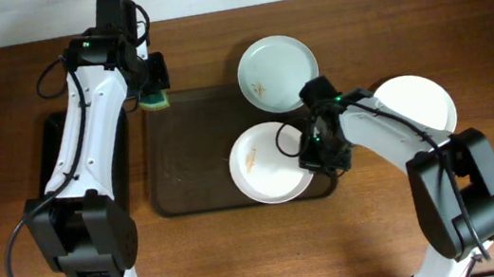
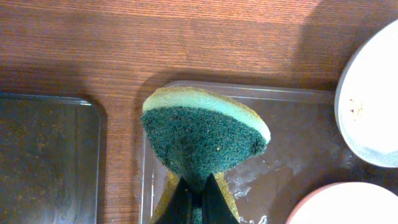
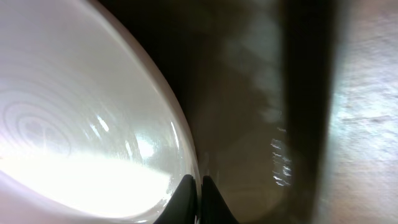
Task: Clean dirty plates on tray and stack at the side
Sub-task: 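Hold the lower plate with the right gripper and scrub it with the sponge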
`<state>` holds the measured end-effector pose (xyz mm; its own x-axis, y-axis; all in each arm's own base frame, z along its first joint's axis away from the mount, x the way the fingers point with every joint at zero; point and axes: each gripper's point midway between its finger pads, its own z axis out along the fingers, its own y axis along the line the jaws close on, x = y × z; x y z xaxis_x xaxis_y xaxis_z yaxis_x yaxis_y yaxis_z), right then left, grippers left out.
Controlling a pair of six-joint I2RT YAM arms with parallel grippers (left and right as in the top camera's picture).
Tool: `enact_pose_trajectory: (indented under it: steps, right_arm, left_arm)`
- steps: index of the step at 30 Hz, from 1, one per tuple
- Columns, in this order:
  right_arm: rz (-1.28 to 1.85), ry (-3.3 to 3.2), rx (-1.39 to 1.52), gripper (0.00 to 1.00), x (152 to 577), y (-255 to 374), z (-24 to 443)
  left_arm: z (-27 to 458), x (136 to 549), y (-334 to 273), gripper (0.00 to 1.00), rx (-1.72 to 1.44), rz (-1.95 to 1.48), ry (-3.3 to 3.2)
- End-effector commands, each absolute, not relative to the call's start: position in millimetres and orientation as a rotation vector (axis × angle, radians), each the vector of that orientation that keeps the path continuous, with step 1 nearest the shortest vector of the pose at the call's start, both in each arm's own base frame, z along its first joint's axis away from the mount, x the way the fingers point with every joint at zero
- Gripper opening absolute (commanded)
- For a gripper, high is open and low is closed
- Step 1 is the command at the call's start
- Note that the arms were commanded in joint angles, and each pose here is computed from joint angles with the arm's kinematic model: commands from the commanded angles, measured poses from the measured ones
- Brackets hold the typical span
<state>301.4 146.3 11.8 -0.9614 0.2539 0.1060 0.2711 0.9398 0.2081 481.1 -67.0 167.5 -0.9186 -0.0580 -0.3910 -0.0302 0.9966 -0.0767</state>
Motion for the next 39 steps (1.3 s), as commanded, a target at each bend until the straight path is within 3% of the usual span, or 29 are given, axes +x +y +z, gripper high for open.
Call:
enact_pose_trajectory:
  steps: [1, 8, 11, 16, 22, 25, 30, 34, 36, 39]
  right_arm:
    - [-0.381, -3.077, -0.281, 0.04, 306.1, 178.7, 18.4]
    - [-0.496, -3.269, -0.16, 0.04, 337.4, 233.8, 18.7]
    - [-0.518, -3.301, -0.162, 0.04, 349.0, 237.4, 12.3]
    - [-0.535, -3.308, -0.181, 0.04, 355.5, 236.0, 9.9]
    - [-0.551, -3.318, -0.18, 0.04, 358.4, 237.7, 11.2]
    - [-0.551, -3.317, -0.179, 0.04, 358.2, 237.8, 11.1]
    - [-0.551, -3.316, -0.179, 0.04, 358.0, 237.8, 11.1]
    - [-0.551, -3.316, -0.179, 0.04, 358.0, 237.8, 11.1]
    - [-0.551, -3.316, -0.179, 0.04, 358.0, 237.8, 11.1]
    - [-0.549, -3.315, -0.179, 0.04, 357.7, 237.6, 10.9]
  left_arm:
    - [164.1, 478.4, -68.2, 0.01, -0.068, -0.128, 2.757]
    - [156.4, 457.0, -65.7, 0.01, -0.062, -0.11, 2.85]
    - [147.3, 444.5, -77.1, 0.01, 0.096, -0.186, 2.899]
    - [97.3, 403.8, -117.2, 0.01, 0.38, -0.404, 3.002]
    - [34.5, 370.1, -144.9, 0.01, 0.538, -0.376, 3.043]
    - [4.2, 364.9, -118.5, 0.01, 0.379, -0.099, 3.086]
    - [-1.2, 356.1, -76.6, 0.01, 0.068, 0.256, 3.115]
    - [-1.3, 380.8, -90.2, 0.01, 0.077, 0.153, 3.023]
    - [2.1, 399.1, -132.0, 0.01, 0.39, -0.159, 2.921]
    - [8.6, 386.0, -166.4, 0.0, 0.629, -0.459, 2.867]
